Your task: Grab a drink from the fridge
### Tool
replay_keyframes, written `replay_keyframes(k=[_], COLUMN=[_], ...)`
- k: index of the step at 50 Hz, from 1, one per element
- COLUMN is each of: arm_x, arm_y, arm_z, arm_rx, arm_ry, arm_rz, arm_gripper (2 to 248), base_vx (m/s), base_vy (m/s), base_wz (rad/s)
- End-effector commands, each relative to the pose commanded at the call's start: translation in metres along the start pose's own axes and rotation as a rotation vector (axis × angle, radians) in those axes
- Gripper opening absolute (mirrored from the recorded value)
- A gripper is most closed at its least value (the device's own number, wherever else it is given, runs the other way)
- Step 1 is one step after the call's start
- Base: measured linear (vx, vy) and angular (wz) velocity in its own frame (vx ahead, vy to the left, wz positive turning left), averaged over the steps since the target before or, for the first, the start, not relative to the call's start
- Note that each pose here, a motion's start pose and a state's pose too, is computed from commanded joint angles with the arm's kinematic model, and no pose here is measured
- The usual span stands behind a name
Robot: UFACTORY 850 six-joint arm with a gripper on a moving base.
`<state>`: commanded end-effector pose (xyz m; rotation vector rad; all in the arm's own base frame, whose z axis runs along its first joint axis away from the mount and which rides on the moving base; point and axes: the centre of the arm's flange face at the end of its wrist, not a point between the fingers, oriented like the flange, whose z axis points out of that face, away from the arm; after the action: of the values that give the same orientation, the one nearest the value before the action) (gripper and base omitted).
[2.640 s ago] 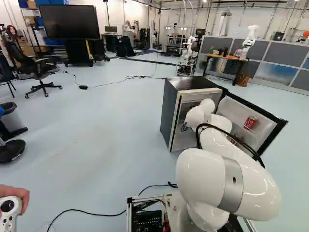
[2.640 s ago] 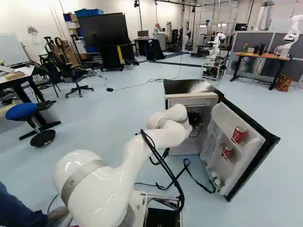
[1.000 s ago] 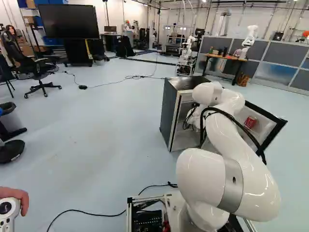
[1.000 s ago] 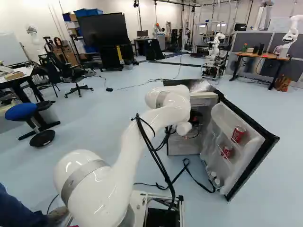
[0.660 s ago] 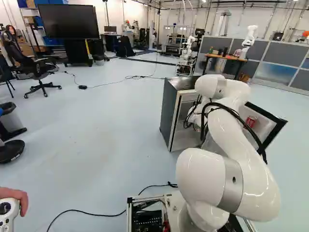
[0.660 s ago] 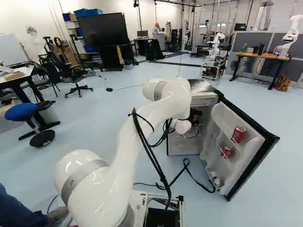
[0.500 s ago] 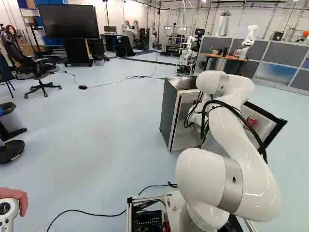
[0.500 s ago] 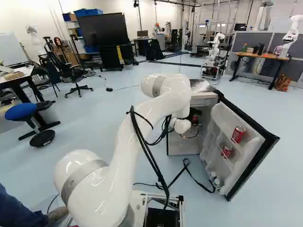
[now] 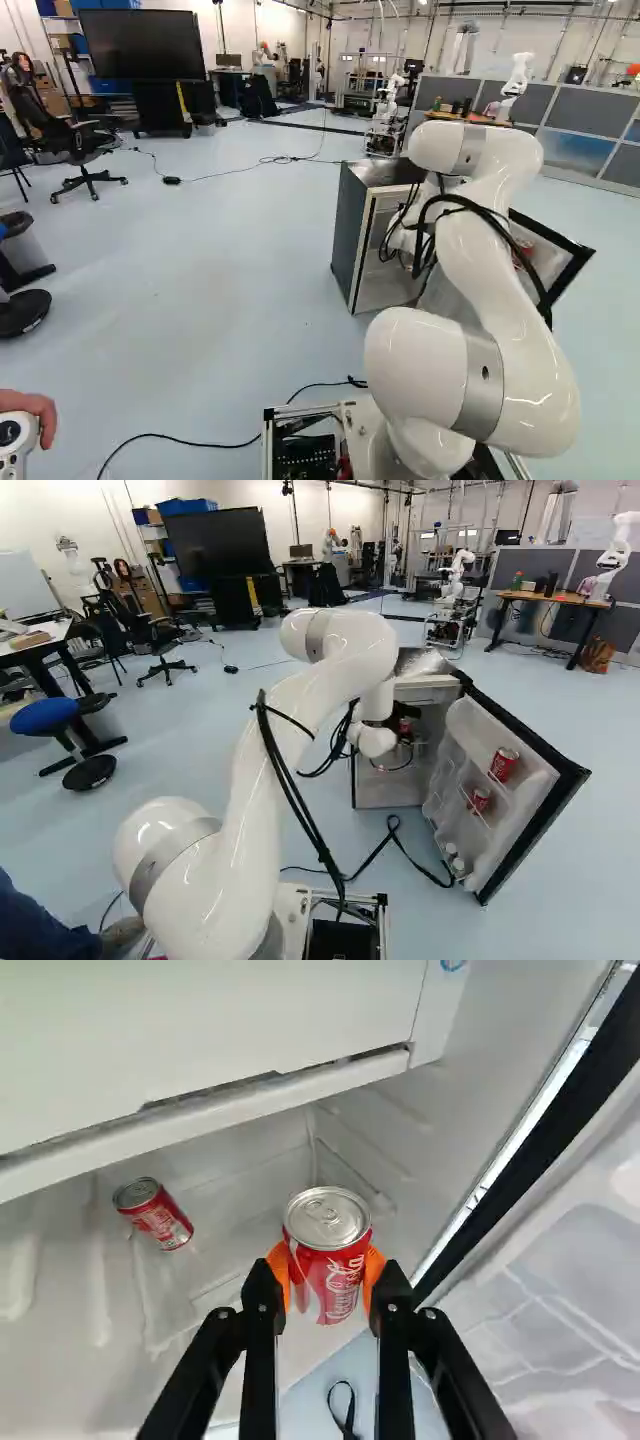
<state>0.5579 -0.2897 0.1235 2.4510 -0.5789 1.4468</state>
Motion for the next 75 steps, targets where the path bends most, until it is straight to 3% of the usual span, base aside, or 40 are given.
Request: replay_keyframes(k=[17,43,75], arm_x=[0.010,0.021,0.051], arm_y=[-0.012,-0.015,-0.016], arm_z=[-0.045,-0.114,-0.143], arm_rx=[0.018,0.023,0.024], arm_ry=[-0.022,-0.044,0.004], arm_rz=[-0.010,-0.013,-0.013], arm_gripper=[93,93,93], base_vx=[0.000,0.000,0.000], base_vy=[0.000,0.000,0.000], base_wz=[0.000,0.000,0.000])
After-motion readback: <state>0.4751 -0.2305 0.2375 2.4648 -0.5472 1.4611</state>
